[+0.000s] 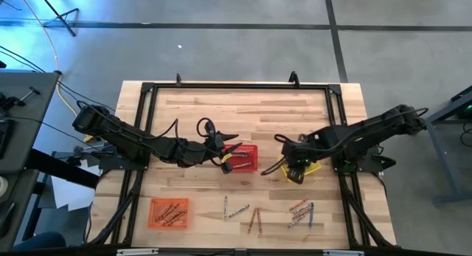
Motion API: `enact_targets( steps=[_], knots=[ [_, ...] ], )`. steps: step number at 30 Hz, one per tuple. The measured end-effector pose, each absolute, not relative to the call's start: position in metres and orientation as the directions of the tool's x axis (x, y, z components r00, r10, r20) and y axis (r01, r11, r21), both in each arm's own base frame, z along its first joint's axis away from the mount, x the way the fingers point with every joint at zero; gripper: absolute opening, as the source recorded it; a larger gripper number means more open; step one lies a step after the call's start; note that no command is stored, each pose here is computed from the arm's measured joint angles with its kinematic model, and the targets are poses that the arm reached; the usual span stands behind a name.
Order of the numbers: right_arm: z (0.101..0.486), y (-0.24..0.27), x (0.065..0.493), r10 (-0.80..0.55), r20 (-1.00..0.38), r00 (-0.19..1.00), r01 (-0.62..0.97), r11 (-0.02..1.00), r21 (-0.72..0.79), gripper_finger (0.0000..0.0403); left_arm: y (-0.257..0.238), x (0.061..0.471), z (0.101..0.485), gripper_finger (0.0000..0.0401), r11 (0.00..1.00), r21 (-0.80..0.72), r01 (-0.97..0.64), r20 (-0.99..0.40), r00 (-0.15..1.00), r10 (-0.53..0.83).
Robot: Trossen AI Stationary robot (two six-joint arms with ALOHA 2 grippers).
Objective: Sort crayons
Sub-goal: Put the blue crayon into the yellow bin
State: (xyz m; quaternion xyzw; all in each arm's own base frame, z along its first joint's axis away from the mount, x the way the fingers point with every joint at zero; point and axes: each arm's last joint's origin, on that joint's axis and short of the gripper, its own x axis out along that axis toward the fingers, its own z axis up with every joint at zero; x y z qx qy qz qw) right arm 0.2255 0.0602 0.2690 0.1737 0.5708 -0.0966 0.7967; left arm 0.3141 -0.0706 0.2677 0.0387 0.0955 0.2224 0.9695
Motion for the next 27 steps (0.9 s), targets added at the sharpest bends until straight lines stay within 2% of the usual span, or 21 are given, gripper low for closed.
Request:
enact_targets(
  steps=[6,13,21,27],
  knots=[
    [0.265,0.069,0.229,0.057,-0.921,0.386,0.251,0.954,0.164,0.0099,-0.070,0.314,0.265,0.0126,0.898,0.102,-0.428,-0.189,0.878,0.440],
    [0.260,0.089,0.224,0.081,-0.921,0.381,0.261,0.946,0.191,0.0093,-0.075,0.312,0.263,0.0126,0.904,0.049,-0.424,-0.203,0.882,0.425],
    [0.258,0.131,0.203,0.166,-0.926,0.339,0.347,0.893,0.288,0.0093,-0.093,0.307,0.263,0.0126,0.921,-0.041,-0.388,-0.203,0.905,0.372],
    [0.232,0.165,0.197,0.120,-0.962,0.245,0.264,0.947,0.185,0.0093,-0.112,0.301,0.264,0.0126,0.946,-0.065,-0.319,-0.201,0.932,0.301]
  ],
)
